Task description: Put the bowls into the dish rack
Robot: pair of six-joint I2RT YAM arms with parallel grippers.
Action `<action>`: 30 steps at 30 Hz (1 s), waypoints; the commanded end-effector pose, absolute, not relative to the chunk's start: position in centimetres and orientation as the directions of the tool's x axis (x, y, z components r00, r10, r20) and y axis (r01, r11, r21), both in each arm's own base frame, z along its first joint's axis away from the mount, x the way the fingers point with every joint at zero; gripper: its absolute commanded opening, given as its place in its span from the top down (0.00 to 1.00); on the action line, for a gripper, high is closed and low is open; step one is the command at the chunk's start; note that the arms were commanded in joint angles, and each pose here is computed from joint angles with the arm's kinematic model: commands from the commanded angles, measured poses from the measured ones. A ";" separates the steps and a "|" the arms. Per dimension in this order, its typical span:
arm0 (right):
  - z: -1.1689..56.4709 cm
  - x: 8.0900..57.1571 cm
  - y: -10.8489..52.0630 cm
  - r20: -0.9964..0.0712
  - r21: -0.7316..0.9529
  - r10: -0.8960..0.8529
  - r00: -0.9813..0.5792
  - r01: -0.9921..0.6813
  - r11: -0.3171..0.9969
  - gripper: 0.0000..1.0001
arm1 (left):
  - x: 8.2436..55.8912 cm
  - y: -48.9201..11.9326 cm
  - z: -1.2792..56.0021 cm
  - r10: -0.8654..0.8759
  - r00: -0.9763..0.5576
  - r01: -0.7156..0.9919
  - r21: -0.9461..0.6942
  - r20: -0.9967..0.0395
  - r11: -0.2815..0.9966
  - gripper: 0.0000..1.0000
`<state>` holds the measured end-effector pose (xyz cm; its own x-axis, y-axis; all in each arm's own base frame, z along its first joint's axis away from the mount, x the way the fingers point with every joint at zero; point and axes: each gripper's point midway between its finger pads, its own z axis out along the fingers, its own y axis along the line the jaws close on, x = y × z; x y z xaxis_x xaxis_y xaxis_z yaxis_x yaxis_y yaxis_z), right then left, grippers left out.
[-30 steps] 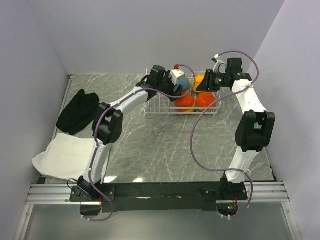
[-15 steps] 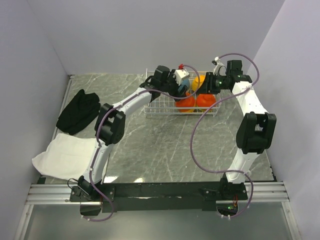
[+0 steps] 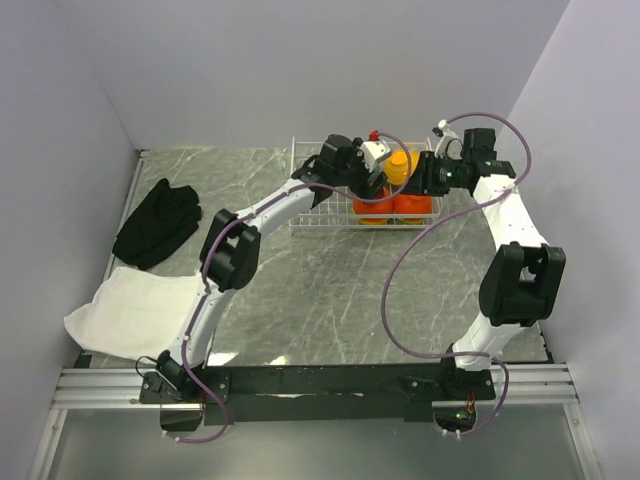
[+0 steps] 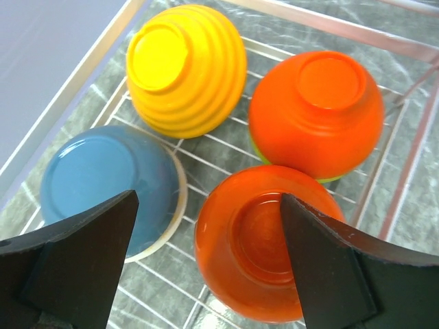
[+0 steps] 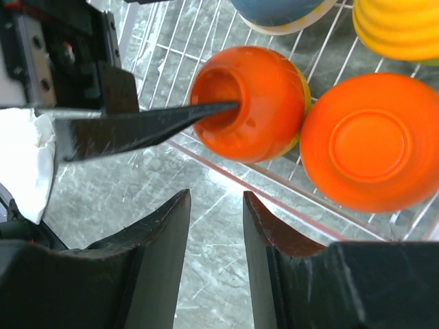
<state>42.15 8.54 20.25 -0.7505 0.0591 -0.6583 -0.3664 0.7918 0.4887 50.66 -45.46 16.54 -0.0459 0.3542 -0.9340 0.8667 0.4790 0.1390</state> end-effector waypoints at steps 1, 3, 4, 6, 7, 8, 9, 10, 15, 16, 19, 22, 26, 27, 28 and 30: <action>23.6 41.8 7.9 -0.740 0.431 0.055 -0.670 -0.410 0.804 0.55 | 51.5 -43.4 24.5 0.302 0.044 0.803 0.214 -0.952 0.556 0.08; 24.3 41.8 7.6 -0.753 0.419 0.064 -0.654 -0.403 0.814 0.52 | 51.1 -42.1 28.8 0.264 0.089 0.783 0.231 -0.960 0.578 0.06; 24.2 42.0 7.0 -0.756 0.403 0.074 -0.650 -0.374 0.835 0.49 | 50.9 -41.7 30.0 0.256 0.100 0.775 0.237 -0.962 0.586 0.05; 25.0 42.3 6.2 -0.763 0.403 0.127 -0.634 -0.314 0.859 0.11 | 49.7 -40.4 34.3 0.220 0.138 0.755 0.246 -0.966 0.608 0.02; 24.9 42.2 5.5 -0.761 0.407 0.151 -0.631 -0.283 0.868 0.01 | 49.2 -39.9 34.9 0.216 0.134 0.750 0.242 -0.967 0.616 0.01; 25.7 42.3 4.7 -0.779 0.392 0.172 -0.603 -0.254 0.884 0.00 | 48.2 -38.6 38.2 0.183 0.160 0.724 0.241 -0.970 0.646 0.01; 25.8 42.2 4.3 -0.773 0.402 0.202 -0.601 -0.218 0.890 0.00 | 47.4 -38.0 39.1 0.157 0.129 0.724 0.202 -0.979 0.660 0.01; 25.7 42.1 3.6 -0.770 0.393 0.220 -0.599 -0.174 0.903 0.00 | 45.7 -36.7 42.1 0.122 0.152 0.715 0.194 -0.981 0.672 0.01; 26.3 40.4 -3.3 -0.803 0.212 0.293 -0.519 0.211 0.954 0.00 | 41.5 -32.4 44.4 0.137 0.149 0.679 0.202 -0.979 0.706 0.01; 26.6 40.0 -4.1 -0.814 0.184 0.285 -0.506 0.241 0.953 0.00 | 40.6 -30.9 44.9 0.149 0.144 0.652 0.207 -0.978 0.730 0.01; 27.1 37.9 -5.3 -0.821 0.114 0.255 -0.510 0.292 0.950 0.00 | 41.0 -25.2 42.7 0.176 0.062 0.513 0.182 -0.982 0.839 0.03; 27.0 35.6 -5.9 -0.821 0.065 0.230 -0.522 0.314 0.947 0.00 | 41.9 -17.8 38.5 0.188 -0.043 0.366 0.159 -0.981 0.917 0.03; 28.2 32.7 -6.5 -0.863 0.037 0.201 -0.464 0.339 0.940 0.00 | 42.2 -10.1 32.1 0.227 -0.185 0.244 0.179 -0.956 0.953 0.03; 27.9 32.1 -6.4 -0.861 0.033 0.198 -0.468 0.337 0.941 0.00 | 42.3 -8.3 30.3 0.214 -0.235 0.212 0.165 -0.948 0.963 0.03; 27.7 31.7 -6.2 -0.860 0.033 0.191 -0.473 0.323 0.946 0.00 | 42.2 -8.0 29.6 0.201 -0.256 0.220 0.146 -0.945 0.965 0.03; 27.6 30.5 -5.6 -0.862 0.035 0.178 -0.475 0.295 0.955 0.00 | 42.2 -7.5 29.0 0.159 -0.281 0.206 0.102 -0.946 0.973 0.03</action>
